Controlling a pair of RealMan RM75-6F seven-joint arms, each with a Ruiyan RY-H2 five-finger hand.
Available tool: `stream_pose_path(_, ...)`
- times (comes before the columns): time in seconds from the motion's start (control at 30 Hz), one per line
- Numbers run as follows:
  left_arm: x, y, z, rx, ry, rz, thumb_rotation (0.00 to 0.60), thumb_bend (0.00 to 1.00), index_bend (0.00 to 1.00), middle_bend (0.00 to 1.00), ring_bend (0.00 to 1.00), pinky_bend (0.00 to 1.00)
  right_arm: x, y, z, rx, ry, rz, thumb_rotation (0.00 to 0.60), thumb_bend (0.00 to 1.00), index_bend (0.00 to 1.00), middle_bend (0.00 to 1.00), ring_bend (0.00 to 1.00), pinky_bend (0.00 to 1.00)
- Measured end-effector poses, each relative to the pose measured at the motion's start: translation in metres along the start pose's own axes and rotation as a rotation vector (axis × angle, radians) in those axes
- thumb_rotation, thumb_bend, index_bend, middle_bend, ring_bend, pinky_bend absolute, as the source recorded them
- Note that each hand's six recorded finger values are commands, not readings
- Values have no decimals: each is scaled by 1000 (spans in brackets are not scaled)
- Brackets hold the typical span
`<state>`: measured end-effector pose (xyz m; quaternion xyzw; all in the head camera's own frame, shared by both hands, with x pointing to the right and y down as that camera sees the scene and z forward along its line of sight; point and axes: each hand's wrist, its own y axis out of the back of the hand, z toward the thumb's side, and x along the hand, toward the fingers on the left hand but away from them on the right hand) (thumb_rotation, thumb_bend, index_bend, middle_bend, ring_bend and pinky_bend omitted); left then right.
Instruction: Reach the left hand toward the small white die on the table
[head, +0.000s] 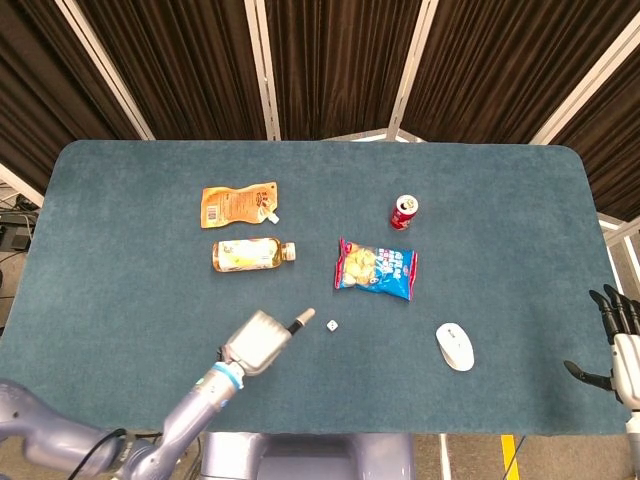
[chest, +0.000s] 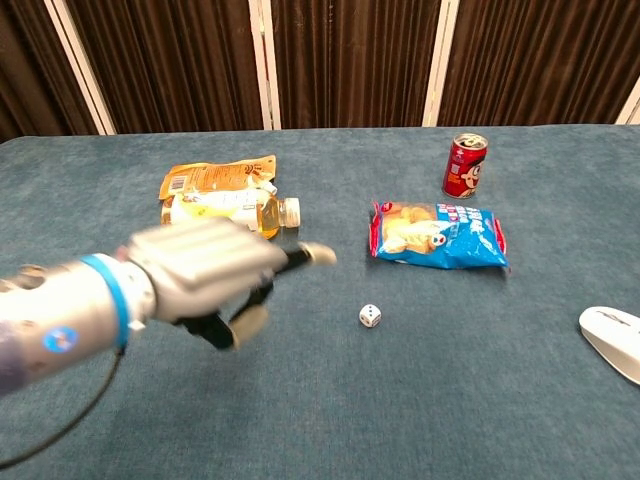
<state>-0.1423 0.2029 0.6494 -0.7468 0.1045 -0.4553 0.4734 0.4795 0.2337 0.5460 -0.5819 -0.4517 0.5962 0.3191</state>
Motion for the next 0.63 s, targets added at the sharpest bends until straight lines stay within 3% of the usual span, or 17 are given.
stream_pose_path(0.03,-6,4,-7,2,18,30,600,479,0,64,137,272,0,0,1,2,2,-1,600,5,60,0,0,0)
stream_pose_path(0.1,-22,12,-26,1,66,102,600,394,0,0,17,106,1,-1,3,8,8,-1,600,5,60,0,0,0)
stream_pose_path(0.17,-42,15,-46,-11,114,156,600,301,0,0,0,17,3,-2,6,17,15,0,600,4,60,0,0,0)
stream_pose_path(0.23,-69,15,-69,-32,176,202,600,221,0,0,0,0,5,-3,9,24,22,0,600,4,60,0,0,0)
stream_pose_path(0.33,-109,9,-99,-53,263,232,600,184,0,0,0,0,8,-4,14,31,33,-3,600,4,60,0,0,0)
stream_pose_path(0.5,-163,-10,-134,-76,386,229,600,182,0,0,0,0,13,-5,21,37,53,-6,600,4,60,0,0,0)
stream_pose_path(0.63,-196,-22,-150,-98,440,231,600,183,0,0,0,0,18,-4,27,47,70,-14,600,5,60,0,0,0)
